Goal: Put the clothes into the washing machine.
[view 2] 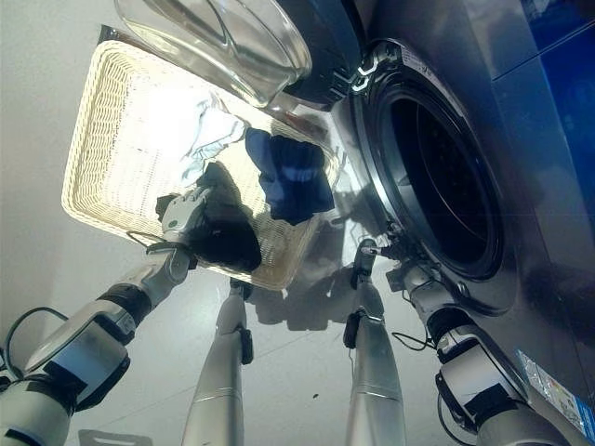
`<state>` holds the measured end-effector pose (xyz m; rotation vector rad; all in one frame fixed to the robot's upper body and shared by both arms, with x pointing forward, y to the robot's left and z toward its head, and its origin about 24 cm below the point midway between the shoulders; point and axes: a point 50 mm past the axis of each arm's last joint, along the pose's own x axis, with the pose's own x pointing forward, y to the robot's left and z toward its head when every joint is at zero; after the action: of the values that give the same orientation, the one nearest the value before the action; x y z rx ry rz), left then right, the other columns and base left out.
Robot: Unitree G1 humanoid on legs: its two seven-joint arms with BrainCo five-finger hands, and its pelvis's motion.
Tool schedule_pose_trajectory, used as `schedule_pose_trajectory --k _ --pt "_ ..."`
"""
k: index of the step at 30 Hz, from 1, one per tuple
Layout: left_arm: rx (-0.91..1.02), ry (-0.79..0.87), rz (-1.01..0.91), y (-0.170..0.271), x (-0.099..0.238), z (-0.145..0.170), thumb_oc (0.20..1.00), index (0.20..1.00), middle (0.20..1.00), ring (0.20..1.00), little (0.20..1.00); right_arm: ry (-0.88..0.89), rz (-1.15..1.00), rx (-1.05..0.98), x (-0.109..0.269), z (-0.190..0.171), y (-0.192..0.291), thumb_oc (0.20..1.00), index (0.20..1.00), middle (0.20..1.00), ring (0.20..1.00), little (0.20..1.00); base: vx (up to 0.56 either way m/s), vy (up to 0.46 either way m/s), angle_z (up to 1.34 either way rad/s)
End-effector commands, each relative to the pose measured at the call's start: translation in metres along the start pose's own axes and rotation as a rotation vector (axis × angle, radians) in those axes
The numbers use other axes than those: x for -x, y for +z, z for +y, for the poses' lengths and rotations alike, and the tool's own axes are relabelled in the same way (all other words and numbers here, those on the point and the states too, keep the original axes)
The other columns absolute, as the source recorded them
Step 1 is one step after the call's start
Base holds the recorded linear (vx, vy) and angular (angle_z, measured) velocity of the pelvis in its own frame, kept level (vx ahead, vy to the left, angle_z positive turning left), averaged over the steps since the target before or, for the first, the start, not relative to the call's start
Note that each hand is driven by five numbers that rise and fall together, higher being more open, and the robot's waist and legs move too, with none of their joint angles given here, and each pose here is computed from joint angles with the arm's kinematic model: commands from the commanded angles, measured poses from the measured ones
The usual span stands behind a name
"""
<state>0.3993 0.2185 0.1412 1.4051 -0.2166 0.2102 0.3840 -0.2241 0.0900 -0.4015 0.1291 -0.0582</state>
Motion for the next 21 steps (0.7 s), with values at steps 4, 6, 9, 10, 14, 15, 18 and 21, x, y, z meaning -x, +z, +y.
schedule_pose_trajectory --k 4,6,9,10,14,15,18,21 --pt "-0.014 -0.156 0.048 -0.012 0.018 -0.030 0.200 0.200 0.200 0.200 0.200 0.008 -0.073 -0.025 0.003 0.002 0.006 1.000 1.000 1.000 1.000 1.000 0.00 0.000 0.00" --pt "0.065 -0.112 0.084 -0.014 0.018 -0.028 0.200 0.200 0.200 0.200 0.200 0.023 -0.094 -0.084 0.003 0.004 0.011 1.000 1.000 1.000 1.000 1.000 0.00 0.000 0.00" --pt "0.154 -0.053 0.124 -0.017 0.018 -0.024 0.200 0.200 0.200 0.200 0.200 0.049 -0.113 -0.176 0.005 0.008 0.013 1.000 1.000 1.000 1.000 1.000 0.01 -0.011 0.00" --pt "0.185 -0.036 0.137 -0.018 0.019 -0.024 0.200 0.200 0.200 0.200 0.200 0.056 -0.120 -0.204 0.005 0.010 0.014 1.000 1.000 1.000 1.000 1.000 0.00 0.000 0.00" --pt "0.319 0.065 0.165 -0.020 0.020 -0.017 0.200 0.200 0.200 0.200 0.200 0.092 -0.157 -0.336 0.007 0.015 0.020 1.000 1.000 1.000 1.000 1.000 0.00 0.000 0.00" --pt "0.441 0.168 0.176 -0.020 0.019 -0.009 0.200 0.200 0.200 0.200 0.200 0.131 -0.186 -0.438 0.009 0.018 0.026 1.000 1.000 1.000 1.000 1.000 0.00 0.000 0.00" --pt "0.552 0.303 0.141 -0.014 0.020 0.003 0.200 0.200 0.200 0.200 0.200 0.186 -0.226 -0.561 0.014 0.025 0.032 1.000 1.000 1.000 1.000 1.000 0.00 0.000 0.00" --pt "0.631 0.433 0.063 -0.001 0.021 0.018 0.200 0.200 0.200 0.200 0.200 0.251 -0.278 -0.673 0.022 0.035 0.043 1.000 1.000 1.000 1.000 1.000 0.00 -0.010 0.00"
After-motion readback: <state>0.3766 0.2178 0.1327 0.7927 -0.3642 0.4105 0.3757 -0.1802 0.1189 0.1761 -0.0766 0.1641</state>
